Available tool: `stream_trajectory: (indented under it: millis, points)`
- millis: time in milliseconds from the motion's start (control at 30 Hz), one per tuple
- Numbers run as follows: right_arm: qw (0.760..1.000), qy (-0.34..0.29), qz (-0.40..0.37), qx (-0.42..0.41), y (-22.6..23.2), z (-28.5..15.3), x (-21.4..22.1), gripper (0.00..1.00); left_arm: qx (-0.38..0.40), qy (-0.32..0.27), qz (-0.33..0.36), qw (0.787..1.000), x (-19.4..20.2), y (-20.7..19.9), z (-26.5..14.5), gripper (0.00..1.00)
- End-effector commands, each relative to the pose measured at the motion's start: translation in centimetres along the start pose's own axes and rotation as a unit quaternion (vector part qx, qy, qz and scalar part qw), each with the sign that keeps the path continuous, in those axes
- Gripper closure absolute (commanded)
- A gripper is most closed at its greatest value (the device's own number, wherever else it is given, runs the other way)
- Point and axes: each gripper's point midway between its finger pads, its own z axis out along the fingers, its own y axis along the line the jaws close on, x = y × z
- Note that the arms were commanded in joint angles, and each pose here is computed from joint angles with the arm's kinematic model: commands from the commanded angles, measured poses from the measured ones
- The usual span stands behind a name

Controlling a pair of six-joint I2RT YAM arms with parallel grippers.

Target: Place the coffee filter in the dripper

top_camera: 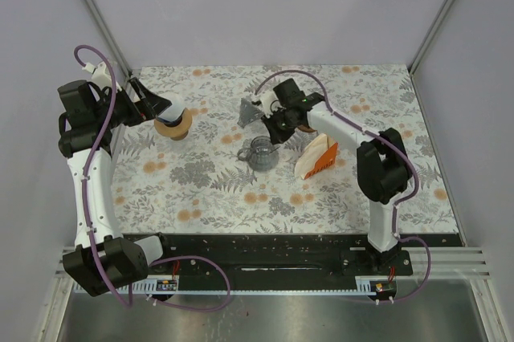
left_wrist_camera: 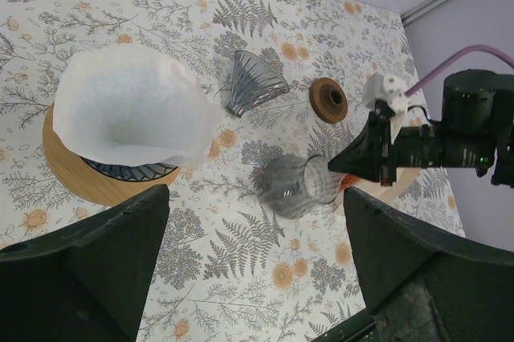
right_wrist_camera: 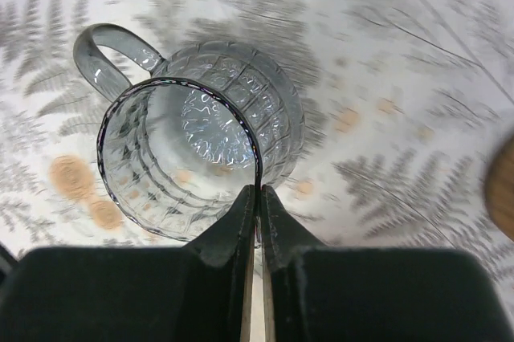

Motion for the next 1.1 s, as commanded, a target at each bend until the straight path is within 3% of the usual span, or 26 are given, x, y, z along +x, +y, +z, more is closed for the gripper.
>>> stream_trajectory:
  millis: [0, 267, 633, 833, 933, 1067]
  points:
    - [0.994, -0.016, -0.085, -0.074, 6.4, -0.1, -1.4, 0.98, 0.012, -0.013, 0.019, 1.000, -0.8, -0.3, 0.0, 0.07]
    - [0.986, -0.003, -0.130, -0.103, 10.3, 2.0, -2.2, 0.91, 0.012, -0.014, 0.021, 1.000, -0.7, -0.4, -0.1, 0.07]
    - [0.987, -0.003, -0.142, -0.071, 9.3, 1.0, -2.8, 0.64, 0.012, -0.013, 0.021, 1.000, -0.7, -0.2, 0.0, 0.07]
    - [0.987, -0.052, -0.151, -0.031, 8.7, -2.7, -5.7, 0.45, 0.015, -0.013, 0.023, 1.000, -0.7, -0.4, -0.1, 0.08]
    - [0.988, -0.099, -0.117, -0.007, 7.0, -5.8, -8.2, 0.39, 0.014, -0.014, 0.024, 1.000, -0.7, -0.4, -0.1, 0.08]
    - [0.987, -0.160, 0.011, 0.027, 0.6, -9.5, -10.4, 0.33, 0.015, -0.013, 0.024, 1.000, -0.7, -0.4, -0.1, 0.08]
